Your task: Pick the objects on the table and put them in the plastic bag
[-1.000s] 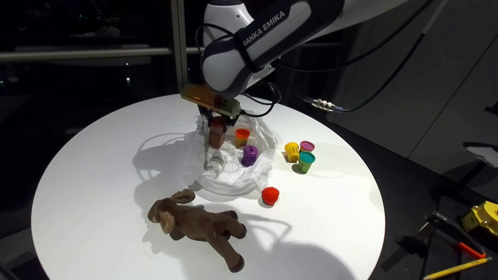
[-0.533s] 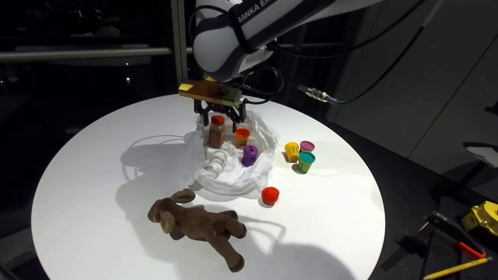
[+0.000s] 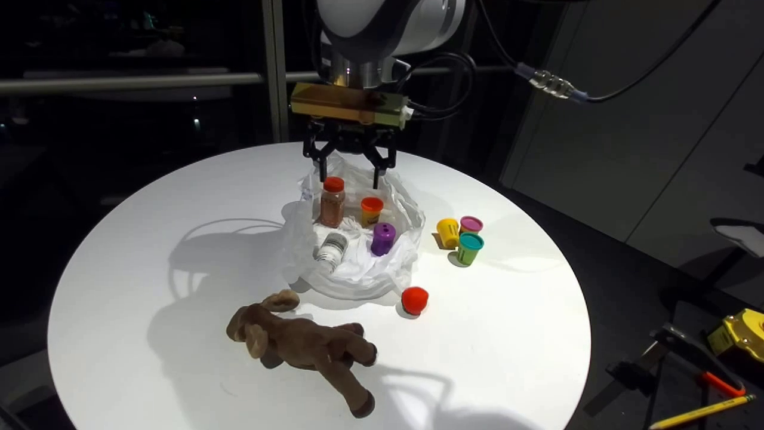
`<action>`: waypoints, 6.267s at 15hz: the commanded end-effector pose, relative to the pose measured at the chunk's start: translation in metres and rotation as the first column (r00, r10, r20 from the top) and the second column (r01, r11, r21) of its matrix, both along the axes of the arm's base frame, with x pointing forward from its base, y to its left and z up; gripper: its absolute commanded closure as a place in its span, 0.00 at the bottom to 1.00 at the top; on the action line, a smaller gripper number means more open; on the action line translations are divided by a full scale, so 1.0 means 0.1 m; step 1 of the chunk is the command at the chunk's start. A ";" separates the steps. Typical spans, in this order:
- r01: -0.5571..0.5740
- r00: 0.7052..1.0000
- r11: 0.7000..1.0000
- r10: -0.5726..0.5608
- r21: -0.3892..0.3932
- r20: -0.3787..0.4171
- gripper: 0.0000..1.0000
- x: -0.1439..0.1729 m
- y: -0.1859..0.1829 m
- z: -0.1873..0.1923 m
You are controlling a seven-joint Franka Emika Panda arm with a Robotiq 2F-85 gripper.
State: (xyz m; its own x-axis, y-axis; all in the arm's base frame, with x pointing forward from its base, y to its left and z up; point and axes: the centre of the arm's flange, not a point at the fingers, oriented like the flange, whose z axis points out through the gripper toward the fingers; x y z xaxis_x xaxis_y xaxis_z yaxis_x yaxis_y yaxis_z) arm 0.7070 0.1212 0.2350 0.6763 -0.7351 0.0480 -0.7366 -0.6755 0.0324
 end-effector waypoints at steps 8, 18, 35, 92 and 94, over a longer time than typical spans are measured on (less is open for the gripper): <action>-0.469 0.865 0.882 0.471 0.056 -0.174 0.00 -1.88 -0.14 -0.93; -0.677 0.710 0.723 0.691 -0.138 0.135 0.00 -2.89 -0.07 -1.40; -0.631 0.672 0.730 0.684 -0.264 0.285 0.00 -2.65 0.19 -1.34; -0.129 0.945 0.974 0.178 -0.189 0.273 0.00 -0.54 0.01 -0.66; -0.143 0.960 0.974 0.180 -0.173 0.217 0.00 -0.75 -0.09 -0.46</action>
